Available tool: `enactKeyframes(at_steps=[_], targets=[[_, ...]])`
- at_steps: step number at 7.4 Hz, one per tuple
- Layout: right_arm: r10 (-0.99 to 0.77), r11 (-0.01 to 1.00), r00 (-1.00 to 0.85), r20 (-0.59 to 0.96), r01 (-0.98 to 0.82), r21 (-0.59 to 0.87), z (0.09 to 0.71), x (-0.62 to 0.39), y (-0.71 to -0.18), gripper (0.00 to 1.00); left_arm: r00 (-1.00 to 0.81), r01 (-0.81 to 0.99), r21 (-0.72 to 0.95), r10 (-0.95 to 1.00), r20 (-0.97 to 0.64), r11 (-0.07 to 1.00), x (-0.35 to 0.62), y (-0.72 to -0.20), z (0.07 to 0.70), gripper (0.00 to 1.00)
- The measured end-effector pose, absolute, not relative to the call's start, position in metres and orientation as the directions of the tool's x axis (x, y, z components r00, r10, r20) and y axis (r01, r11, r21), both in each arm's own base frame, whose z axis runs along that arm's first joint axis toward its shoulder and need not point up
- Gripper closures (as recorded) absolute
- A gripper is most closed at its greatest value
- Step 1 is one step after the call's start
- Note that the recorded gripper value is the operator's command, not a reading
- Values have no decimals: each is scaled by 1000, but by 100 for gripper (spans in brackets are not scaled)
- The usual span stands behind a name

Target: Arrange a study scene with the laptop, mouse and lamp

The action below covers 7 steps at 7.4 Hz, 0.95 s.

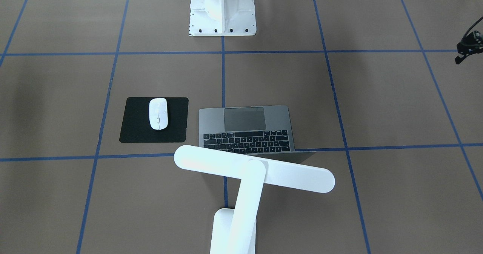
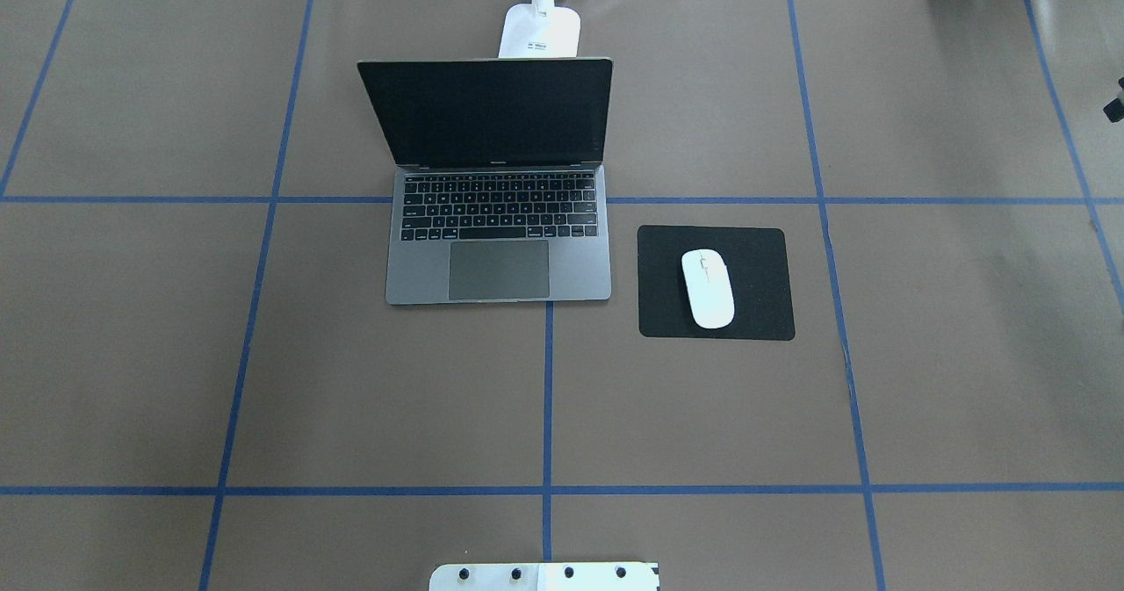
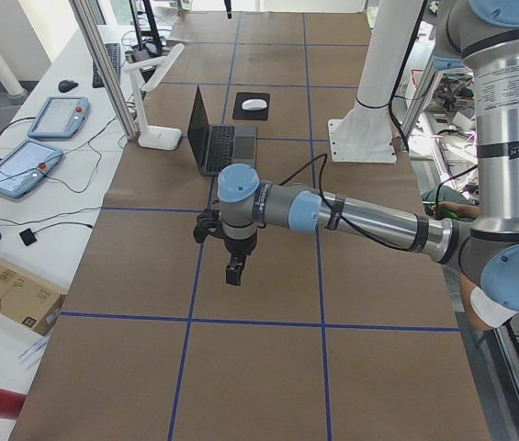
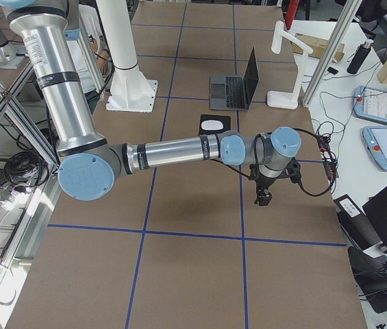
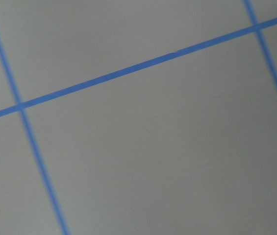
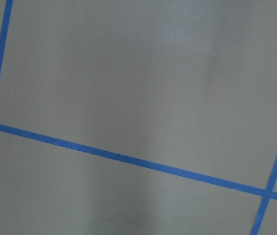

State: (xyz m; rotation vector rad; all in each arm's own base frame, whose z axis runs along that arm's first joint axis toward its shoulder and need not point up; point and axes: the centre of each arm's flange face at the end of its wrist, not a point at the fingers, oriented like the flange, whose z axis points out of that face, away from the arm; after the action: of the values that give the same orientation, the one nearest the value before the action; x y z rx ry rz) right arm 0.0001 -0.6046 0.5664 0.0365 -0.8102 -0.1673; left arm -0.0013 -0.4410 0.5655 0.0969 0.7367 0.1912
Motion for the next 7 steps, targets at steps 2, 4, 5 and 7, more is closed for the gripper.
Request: enactKeyframes(at_steps=[2,4,5,7], targets=[[-169,986,720,673,118,121,565,17,-560,0,695,-131,121,178,-697,984,-3,-444,578,1],[-164,986,728,666,114,118,568,20,-542,0,687,-129,114,171,-706,985,-3,-444,580,1],[-161,987,728,666,113,115,569,20,-539,0,687,-128,114,171,-706,985,-4,-444,580,1],[-159,987,726,669,112,112,570,20,-538,0,687,-124,111,166,-708,986,-4,-443,579,1]])
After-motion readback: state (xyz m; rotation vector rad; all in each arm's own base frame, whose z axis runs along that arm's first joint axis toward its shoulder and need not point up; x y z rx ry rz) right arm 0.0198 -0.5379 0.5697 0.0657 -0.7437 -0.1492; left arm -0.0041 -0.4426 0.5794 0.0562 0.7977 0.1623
